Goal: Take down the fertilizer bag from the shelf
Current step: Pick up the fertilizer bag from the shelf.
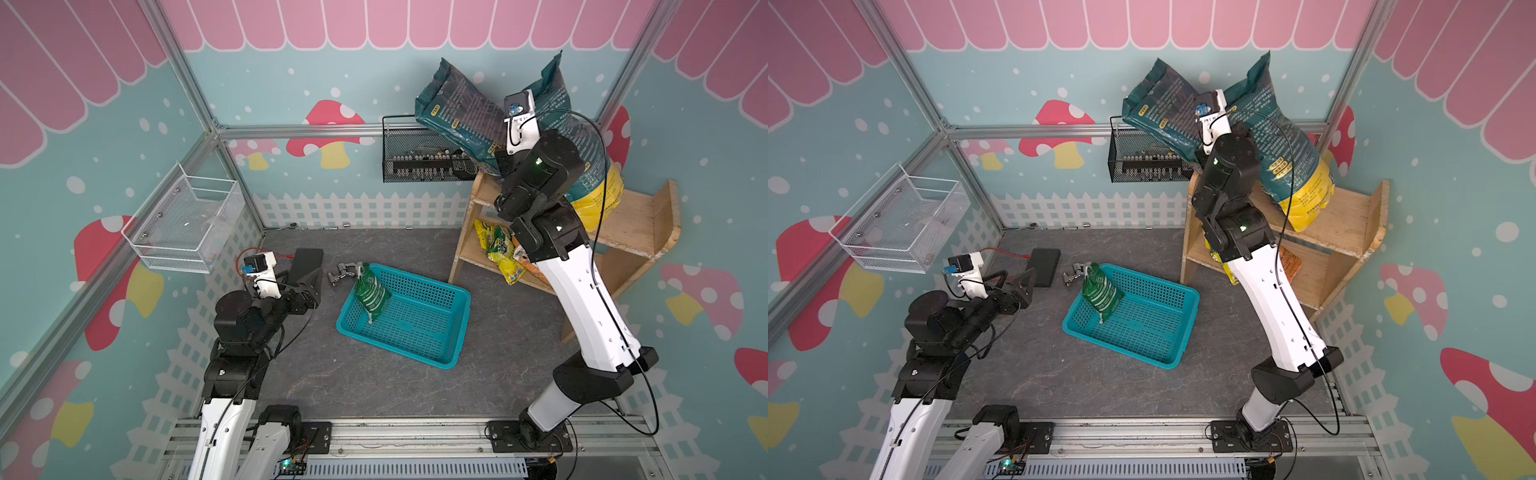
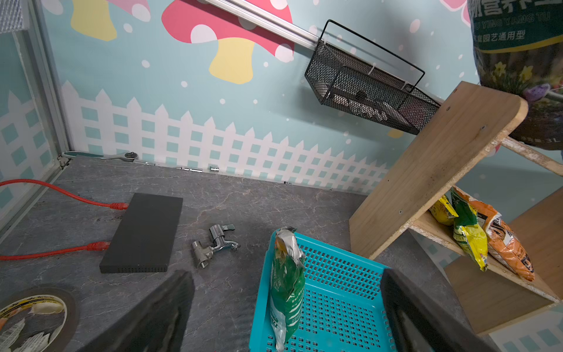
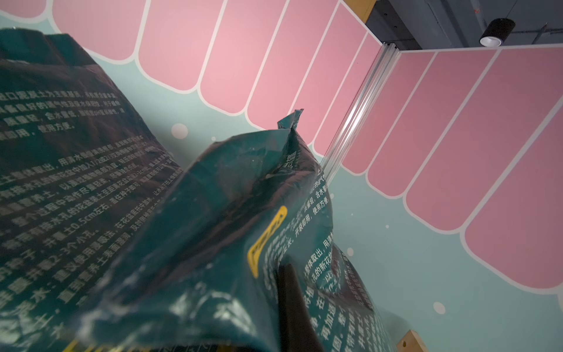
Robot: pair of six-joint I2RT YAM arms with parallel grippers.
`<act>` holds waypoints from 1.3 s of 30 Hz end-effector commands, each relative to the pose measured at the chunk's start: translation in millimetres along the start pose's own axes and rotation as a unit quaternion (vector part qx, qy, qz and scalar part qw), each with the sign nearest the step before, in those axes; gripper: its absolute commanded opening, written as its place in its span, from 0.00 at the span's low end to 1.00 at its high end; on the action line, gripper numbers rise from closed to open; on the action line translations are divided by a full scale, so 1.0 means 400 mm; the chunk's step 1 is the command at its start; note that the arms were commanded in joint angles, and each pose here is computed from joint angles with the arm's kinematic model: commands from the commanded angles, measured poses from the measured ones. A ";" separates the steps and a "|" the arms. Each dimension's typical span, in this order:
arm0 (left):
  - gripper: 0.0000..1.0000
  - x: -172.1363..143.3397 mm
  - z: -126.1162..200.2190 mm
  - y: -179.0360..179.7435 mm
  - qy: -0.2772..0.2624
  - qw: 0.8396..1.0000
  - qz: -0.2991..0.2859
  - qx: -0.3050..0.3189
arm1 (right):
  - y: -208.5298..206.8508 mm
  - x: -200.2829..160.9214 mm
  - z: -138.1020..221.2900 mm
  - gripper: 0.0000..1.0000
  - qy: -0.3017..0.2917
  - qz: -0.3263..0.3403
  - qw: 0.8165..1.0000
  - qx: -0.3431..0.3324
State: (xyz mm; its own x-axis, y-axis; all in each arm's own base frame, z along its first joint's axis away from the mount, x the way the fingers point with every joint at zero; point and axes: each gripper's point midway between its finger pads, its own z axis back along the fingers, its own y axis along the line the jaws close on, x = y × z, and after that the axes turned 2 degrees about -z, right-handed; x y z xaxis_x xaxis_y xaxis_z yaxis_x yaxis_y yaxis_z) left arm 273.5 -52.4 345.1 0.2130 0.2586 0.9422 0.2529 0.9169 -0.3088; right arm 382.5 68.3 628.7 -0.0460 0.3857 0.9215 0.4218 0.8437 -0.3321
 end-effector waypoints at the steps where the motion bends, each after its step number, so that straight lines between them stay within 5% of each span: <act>1: 0.99 0.000 0.003 -0.002 -0.004 1.000 -0.004 -0.005 | -0.183 0.059 0.074 0.00 -0.027 -0.120 0.992 -0.042; 9: 0.99 -0.001 0.003 -0.001 -0.004 1.000 -0.004 -0.004 | -0.296 0.122 0.182 0.00 -0.089 -0.210 0.973 -0.023; 15: 0.99 0.001 0.004 -0.002 -0.005 1.000 -0.005 -0.004 | -0.304 0.180 0.247 0.00 -0.110 -0.210 0.971 -0.010; 39: 0.99 0.002 0.003 -0.002 -0.005 1.000 -0.004 -0.004 | -0.120 0.278 0.450 0.00 -0.114 -0.234 0.960 0.105</act>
State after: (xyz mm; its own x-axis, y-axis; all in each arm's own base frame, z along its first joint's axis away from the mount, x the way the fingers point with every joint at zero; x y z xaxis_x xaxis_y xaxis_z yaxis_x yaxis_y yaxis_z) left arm 273.6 -52.3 345.1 0.2128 0.2587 0.9422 0.2522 0.9171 -0.3087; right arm 211.0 139.6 683.0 -0.2571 0.0439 0.9654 0.1565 0.9877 -0.0032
